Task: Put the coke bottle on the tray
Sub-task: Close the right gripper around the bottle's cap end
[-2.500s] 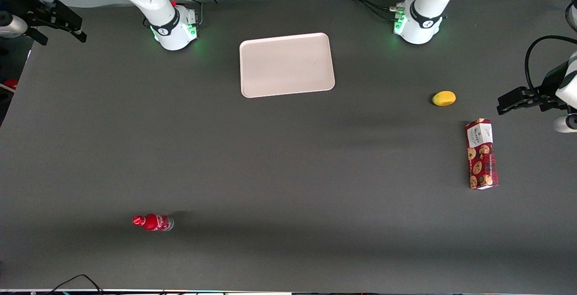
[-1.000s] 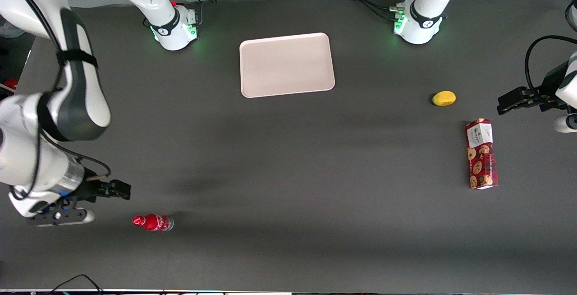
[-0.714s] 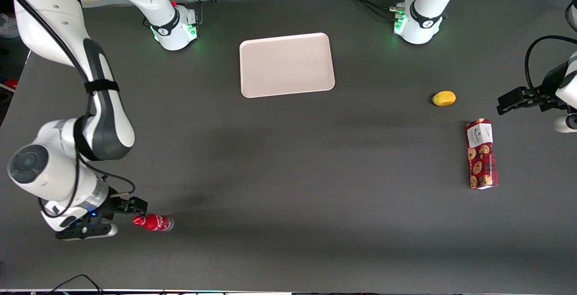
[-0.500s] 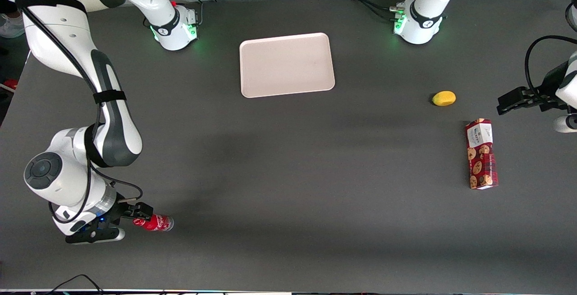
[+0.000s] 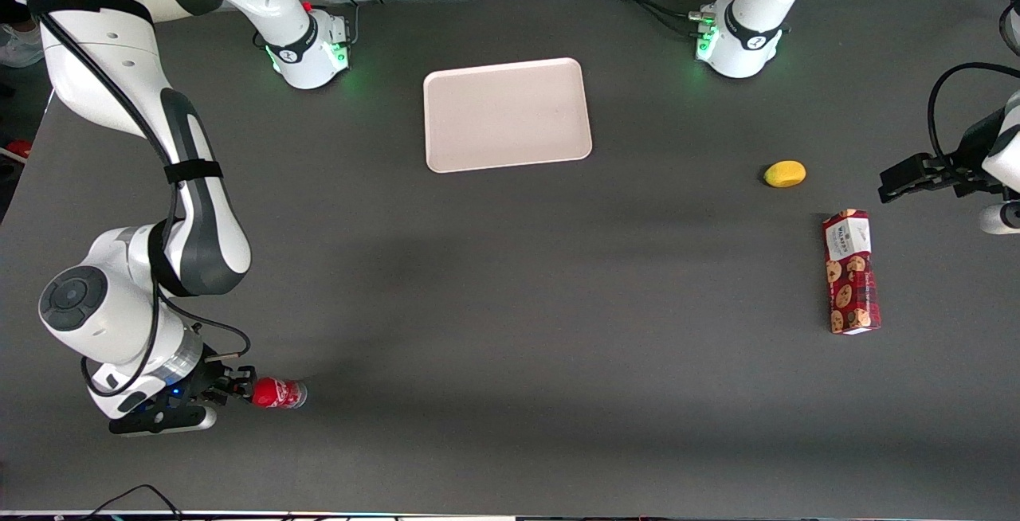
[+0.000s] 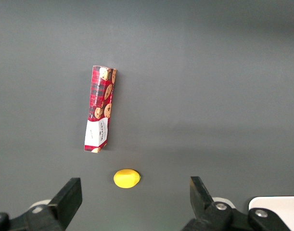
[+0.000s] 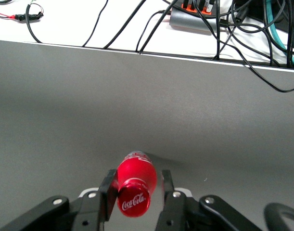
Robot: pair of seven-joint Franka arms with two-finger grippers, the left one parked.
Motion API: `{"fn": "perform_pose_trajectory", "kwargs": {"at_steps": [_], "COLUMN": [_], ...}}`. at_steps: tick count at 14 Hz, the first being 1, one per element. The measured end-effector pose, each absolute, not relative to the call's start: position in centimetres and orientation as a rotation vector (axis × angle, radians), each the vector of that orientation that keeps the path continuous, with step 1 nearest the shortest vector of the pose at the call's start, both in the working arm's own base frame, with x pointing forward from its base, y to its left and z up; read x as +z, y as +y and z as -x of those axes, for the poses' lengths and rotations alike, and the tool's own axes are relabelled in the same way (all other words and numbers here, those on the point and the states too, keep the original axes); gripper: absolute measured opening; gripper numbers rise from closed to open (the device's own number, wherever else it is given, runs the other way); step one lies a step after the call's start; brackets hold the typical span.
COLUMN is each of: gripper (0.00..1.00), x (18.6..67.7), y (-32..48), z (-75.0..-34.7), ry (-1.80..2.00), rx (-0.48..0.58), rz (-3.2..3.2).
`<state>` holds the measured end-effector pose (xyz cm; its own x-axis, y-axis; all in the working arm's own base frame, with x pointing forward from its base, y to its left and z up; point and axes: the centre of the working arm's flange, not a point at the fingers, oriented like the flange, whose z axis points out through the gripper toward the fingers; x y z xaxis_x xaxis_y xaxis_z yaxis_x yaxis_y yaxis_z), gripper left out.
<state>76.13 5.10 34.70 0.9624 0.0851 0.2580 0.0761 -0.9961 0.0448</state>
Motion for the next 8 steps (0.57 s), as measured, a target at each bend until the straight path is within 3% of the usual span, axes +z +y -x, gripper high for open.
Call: {"fn": "perform_pose_trajectory", "kwargs": {"at_steps": [4,6,8], "gripper": [0.45,0.29,0.29], "x": [34.24,34.19,34.18], "y": [5.28,5.54,5.62], "z": [-76.12,-76.12,-76.11], "ry": [0.13,0.134,0.136], "rx": [0.398,0.398,0.398], "rz": [-3.08,-3.083,-3.084]}}
